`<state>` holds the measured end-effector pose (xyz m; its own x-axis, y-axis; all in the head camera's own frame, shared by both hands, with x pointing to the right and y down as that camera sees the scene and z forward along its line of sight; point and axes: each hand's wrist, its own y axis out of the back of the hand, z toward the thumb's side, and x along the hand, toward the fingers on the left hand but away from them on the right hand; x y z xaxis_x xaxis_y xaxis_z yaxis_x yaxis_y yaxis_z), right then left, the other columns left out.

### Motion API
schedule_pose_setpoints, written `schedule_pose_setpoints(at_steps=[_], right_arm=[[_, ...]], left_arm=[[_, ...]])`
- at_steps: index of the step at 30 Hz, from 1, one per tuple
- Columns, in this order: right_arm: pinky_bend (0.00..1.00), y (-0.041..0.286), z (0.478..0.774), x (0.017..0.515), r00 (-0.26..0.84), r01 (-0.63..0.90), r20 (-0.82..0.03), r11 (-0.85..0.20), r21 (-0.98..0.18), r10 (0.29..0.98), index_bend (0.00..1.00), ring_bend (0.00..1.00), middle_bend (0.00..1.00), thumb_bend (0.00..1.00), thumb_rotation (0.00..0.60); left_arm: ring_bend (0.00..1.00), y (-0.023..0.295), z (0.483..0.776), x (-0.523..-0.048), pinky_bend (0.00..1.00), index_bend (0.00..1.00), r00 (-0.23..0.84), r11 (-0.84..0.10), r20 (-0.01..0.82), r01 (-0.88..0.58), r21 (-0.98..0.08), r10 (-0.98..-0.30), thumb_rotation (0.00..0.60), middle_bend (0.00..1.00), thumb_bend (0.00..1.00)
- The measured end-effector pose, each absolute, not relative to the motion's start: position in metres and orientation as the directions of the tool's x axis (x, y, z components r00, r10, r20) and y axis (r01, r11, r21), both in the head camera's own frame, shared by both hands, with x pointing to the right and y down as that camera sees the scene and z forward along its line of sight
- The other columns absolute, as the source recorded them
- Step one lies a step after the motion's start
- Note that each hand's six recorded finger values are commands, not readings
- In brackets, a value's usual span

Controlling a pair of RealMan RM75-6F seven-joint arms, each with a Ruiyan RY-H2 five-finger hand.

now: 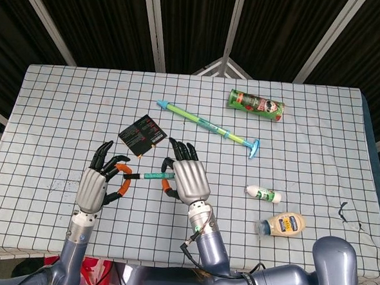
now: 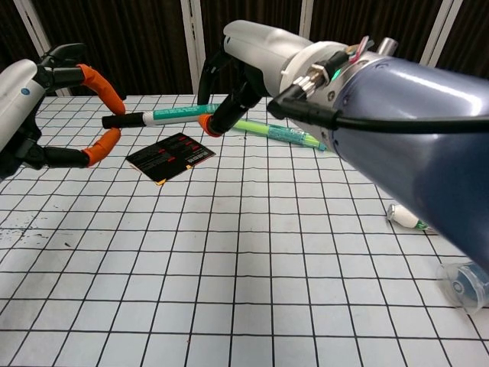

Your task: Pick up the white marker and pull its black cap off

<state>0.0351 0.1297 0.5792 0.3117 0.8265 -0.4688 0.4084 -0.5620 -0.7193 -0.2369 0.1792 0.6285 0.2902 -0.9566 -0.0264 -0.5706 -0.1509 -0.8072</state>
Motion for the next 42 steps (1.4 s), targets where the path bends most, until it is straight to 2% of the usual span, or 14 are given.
schedule_pose_setpoints(at_steps=[28, 31, 42], right_arm=[[0.00, 0.125, 0.587, 0.051, 0.283, 0.436, -0.481, -0.558, -0.706, 0.830, 0.68, 0.08, 0.03, 0.42, 0.600], [0.00, 0.124, 0.591, 0.057, 0.271, 0.438, -0.488, -0.558, -0.705, 0.830, 0.68, 0.08, 0.03, 0.42, 0.600], [0.00, 0.132, 0.616, 0.078, 0.250, 0.428, -0.527, -0.581, -0.693, 0.812, 0.69, 0.08, 0.03, 0.42, 0.600]], left_arm=[[0.03, 0.183, 0.627, -0.267, 0.08, 0.57, 0.224, -0.099, -0.050, -0.604, -0.791, -0.973, 0.600, 0.35, 0.55], [0.03, 0.186, 0.626, -0.280, 0.08, 0.57, 0.202, -0.082, -0.052, -0.604, -0.793, -0.978, 0.600, 0.35, 0.55], [0.03, 0.200, 0.639, -0.344, 0.08, 0.58, 0.128, -0.087, 0.025, -0.511, -0.855, -0.991, 0.600, 0.34, 0.55]])
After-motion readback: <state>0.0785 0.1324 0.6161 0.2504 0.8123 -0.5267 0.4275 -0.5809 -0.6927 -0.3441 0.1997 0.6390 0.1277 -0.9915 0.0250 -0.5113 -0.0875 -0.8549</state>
